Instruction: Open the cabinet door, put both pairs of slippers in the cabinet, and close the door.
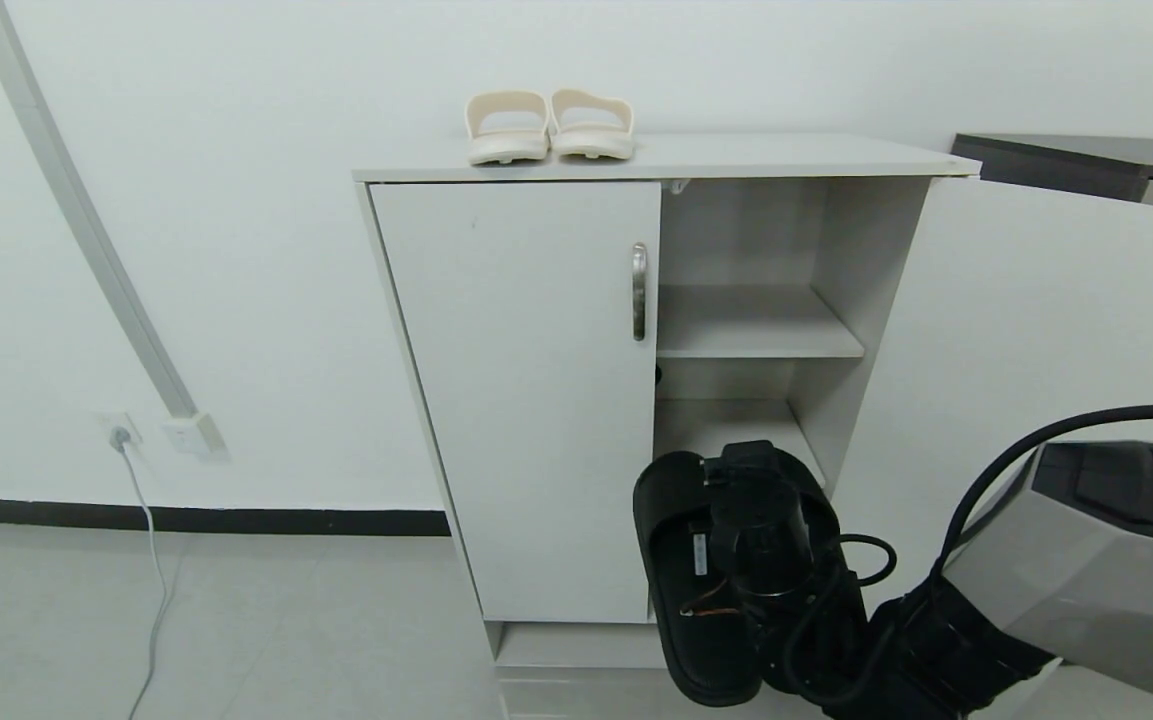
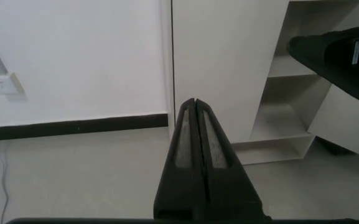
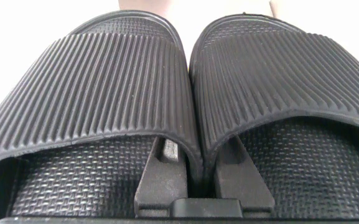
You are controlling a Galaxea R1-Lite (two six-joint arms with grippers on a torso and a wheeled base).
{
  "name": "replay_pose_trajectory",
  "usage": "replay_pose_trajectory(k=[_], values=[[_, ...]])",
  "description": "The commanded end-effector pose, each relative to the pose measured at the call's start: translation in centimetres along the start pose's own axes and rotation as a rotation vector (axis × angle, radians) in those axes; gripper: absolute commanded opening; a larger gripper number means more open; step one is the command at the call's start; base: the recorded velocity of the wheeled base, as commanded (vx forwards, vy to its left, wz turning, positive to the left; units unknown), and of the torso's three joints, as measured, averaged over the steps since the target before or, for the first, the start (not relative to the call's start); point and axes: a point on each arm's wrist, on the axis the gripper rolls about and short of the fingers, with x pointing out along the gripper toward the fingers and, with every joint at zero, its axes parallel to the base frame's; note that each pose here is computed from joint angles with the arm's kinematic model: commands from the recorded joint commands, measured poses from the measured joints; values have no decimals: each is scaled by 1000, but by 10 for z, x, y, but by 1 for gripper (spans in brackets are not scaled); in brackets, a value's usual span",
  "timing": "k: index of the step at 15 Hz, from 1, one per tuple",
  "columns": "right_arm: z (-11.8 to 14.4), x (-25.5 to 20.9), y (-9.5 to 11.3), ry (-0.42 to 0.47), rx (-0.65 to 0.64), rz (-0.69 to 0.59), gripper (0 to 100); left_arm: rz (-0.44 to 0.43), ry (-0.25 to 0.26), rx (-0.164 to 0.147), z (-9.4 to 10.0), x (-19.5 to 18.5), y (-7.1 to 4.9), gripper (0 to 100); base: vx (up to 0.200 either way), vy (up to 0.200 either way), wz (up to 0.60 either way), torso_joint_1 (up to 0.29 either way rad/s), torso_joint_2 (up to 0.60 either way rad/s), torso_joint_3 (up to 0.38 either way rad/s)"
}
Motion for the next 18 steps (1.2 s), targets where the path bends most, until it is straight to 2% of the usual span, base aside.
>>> replay_pose_trajectory(k=[1,5,14,18], values=[[-1,0,0,3,-3,-1,0,0,2,-1,0,0,0,0,0,-200,0,2,2,2],[-2,0,0,4,-4,-1,0,0,2,-1,0,0,0,0,0,-200,0,5,2,2],[-11,7,-1,23,-15,-9,0,0,2,-1,0,0,0,0,0,0,0,0,0,0],[-15,19,6,24,-10,1,0,0,2,-1,0,0,0,0,0,0,0,0,0,0]])
